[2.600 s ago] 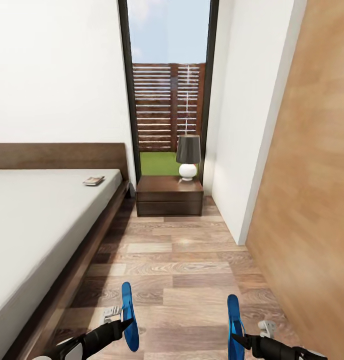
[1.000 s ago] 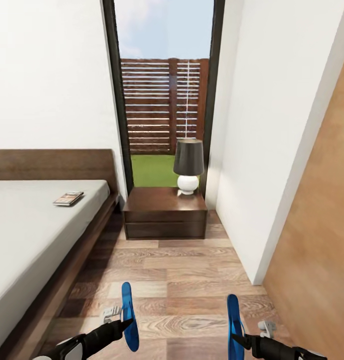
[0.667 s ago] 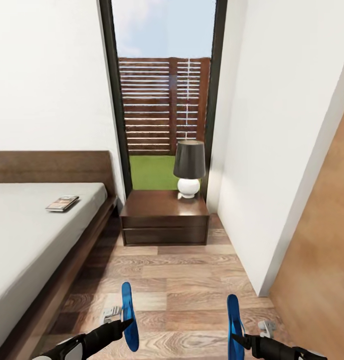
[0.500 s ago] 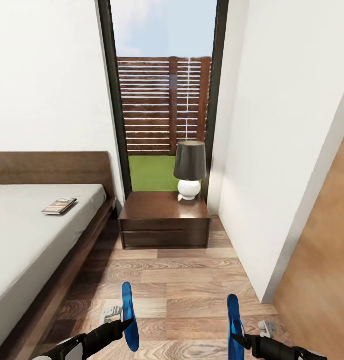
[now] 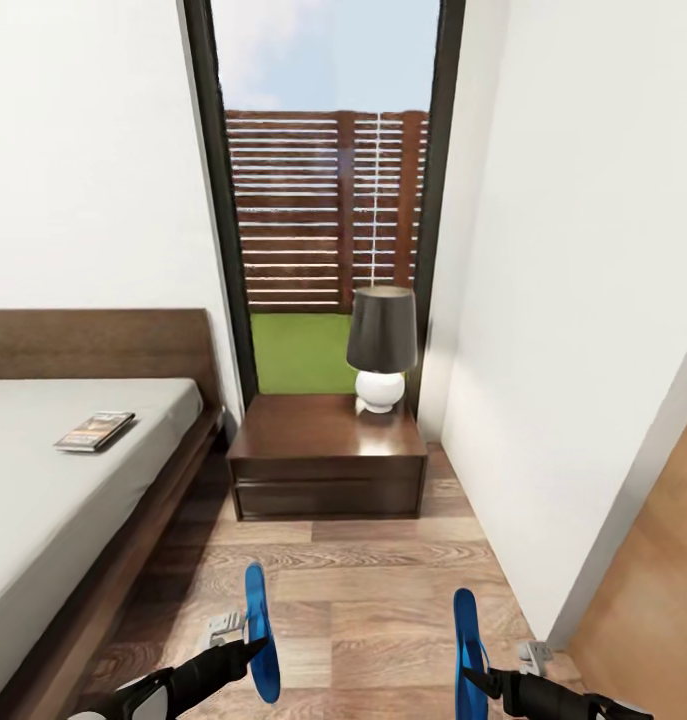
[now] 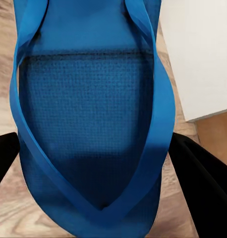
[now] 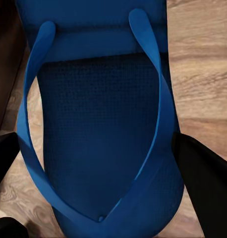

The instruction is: In the bedroom, move the book from the bed onto either nightstand, and place the two sandals side by side next to the bed.

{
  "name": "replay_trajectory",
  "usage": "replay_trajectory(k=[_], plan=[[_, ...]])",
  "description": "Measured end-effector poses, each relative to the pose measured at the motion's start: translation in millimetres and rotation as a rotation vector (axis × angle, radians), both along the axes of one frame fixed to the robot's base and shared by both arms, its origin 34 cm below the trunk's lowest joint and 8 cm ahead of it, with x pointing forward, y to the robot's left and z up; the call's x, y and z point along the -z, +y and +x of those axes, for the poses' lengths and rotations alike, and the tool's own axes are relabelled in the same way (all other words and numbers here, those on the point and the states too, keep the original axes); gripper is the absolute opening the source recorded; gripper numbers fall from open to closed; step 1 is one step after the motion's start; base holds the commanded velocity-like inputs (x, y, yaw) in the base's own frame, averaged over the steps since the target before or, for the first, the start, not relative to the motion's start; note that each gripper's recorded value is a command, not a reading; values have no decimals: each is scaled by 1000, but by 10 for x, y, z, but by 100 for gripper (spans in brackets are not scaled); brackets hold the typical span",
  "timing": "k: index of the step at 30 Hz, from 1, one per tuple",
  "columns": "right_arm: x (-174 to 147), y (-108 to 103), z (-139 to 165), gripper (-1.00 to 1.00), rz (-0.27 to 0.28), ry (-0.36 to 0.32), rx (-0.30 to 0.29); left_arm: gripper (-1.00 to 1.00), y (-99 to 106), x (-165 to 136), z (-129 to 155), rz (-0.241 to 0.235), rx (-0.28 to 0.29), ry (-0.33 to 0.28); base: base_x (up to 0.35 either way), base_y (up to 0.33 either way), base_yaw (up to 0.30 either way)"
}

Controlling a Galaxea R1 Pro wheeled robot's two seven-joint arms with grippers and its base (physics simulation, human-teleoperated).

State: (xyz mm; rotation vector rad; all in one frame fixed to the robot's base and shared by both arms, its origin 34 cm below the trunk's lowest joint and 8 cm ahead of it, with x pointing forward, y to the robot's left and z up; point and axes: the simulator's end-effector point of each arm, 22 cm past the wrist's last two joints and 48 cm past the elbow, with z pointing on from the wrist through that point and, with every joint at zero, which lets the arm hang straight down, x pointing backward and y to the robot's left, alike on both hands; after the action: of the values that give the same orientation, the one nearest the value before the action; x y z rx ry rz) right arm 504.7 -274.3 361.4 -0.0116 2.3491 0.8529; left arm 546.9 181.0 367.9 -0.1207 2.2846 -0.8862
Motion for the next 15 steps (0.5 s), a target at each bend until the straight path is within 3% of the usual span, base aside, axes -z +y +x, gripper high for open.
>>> replay_trajectory(k=[15], plan=[[0,2,-3,-100,0,0,-2,-100,-3,-1,0,-1,0,0,314,0,0]])
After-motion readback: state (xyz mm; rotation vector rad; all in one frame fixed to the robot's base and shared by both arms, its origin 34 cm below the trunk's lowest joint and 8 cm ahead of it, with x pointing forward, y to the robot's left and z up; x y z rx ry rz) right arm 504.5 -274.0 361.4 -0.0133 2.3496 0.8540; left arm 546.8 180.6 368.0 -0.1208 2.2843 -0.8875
